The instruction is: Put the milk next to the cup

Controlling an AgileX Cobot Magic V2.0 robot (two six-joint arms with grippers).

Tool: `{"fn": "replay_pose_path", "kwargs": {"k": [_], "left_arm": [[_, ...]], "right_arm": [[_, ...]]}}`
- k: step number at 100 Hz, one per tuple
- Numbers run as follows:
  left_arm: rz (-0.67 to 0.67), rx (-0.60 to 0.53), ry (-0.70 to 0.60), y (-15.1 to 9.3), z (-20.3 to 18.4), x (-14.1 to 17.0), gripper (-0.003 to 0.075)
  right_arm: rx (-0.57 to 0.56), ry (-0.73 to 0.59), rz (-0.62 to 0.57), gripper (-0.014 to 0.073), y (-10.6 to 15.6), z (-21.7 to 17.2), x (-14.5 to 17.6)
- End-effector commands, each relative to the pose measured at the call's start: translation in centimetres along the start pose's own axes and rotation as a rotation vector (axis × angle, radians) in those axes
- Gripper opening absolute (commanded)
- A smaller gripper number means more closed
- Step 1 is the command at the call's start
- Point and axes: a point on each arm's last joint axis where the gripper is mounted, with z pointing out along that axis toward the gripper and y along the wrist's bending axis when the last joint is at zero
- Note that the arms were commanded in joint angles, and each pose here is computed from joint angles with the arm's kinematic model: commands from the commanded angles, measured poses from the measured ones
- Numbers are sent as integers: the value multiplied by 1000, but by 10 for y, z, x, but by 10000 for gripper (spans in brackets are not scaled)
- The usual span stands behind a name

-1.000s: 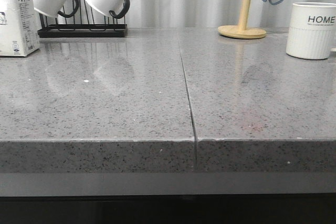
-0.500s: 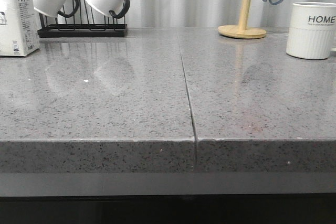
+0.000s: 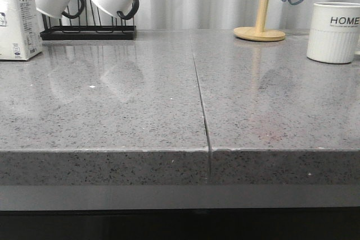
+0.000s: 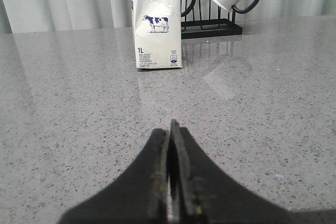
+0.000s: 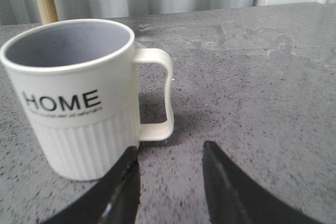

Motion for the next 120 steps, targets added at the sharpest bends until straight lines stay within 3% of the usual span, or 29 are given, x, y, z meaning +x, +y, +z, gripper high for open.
{"fn": "replay_pose_path", "kwargs": {"k": [1, 62, 98, 120], "left_arm": [[-4, -3, -57, -1, 0, 7, -20], [-4, -3, -57, -1, 0, 7, -20], [-4, -3, -57, -1, 0, 7, -20], [-4, -3, -57, -1, 0, 7, -20]], "right_arm": [[5, -147, 6, 311, -1, 11, -26], [26, -135, 12, 302, -6, 81, -30], [27, -101, 14, -23, -6, 93, -30], [2, -96, -7, -66, -1, 91, -33]]}}
